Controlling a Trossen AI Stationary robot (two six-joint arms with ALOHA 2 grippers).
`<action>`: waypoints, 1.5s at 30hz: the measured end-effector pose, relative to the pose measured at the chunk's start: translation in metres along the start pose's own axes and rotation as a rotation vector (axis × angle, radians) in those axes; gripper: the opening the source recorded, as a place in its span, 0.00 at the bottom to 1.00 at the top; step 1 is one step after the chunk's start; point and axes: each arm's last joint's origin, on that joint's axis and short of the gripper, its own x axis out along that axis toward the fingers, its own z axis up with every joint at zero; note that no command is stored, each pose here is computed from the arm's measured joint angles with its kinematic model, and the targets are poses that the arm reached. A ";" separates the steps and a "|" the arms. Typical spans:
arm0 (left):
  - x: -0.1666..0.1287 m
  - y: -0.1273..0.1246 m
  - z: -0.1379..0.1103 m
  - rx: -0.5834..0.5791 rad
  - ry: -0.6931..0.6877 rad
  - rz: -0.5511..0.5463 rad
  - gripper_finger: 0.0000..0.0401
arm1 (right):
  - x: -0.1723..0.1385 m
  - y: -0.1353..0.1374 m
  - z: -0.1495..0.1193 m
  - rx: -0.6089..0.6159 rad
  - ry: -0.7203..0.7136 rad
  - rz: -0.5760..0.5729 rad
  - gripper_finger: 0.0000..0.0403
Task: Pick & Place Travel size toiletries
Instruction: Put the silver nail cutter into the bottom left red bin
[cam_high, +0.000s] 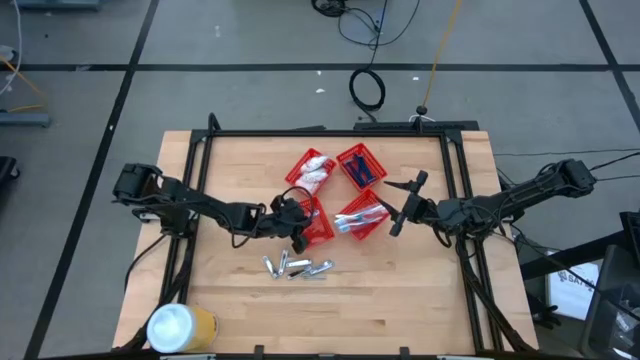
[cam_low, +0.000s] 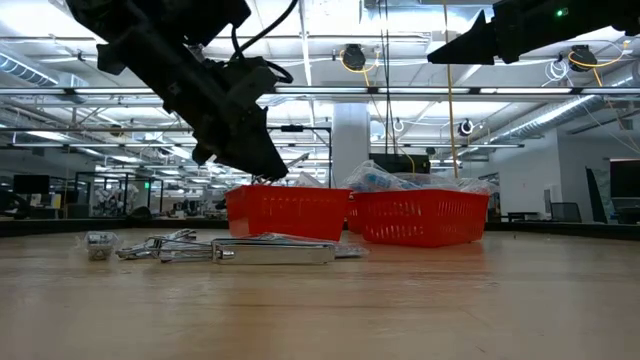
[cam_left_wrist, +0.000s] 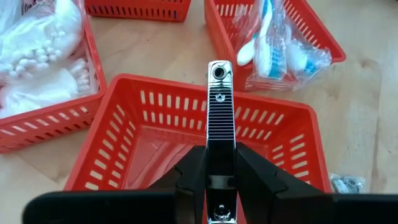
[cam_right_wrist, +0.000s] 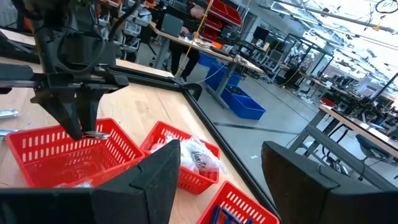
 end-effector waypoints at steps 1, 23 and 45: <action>0.000 0.000 0.000 0.000 0.000 0.000 0.17 | 0.000 0.000 0.000 0.000 0.000 0.000 0.53; 0.000 0.000 0.000 0.002 0.011 -0.014 0.12 | 0.000 0.000 0.000 0.003 0.000 0.000 0.53; -0.003 -0.001 -0.001 0.058 0.052 -0.060 0.39 | 0.000 0.000 0.000 0.003 0.001 0.000 0.53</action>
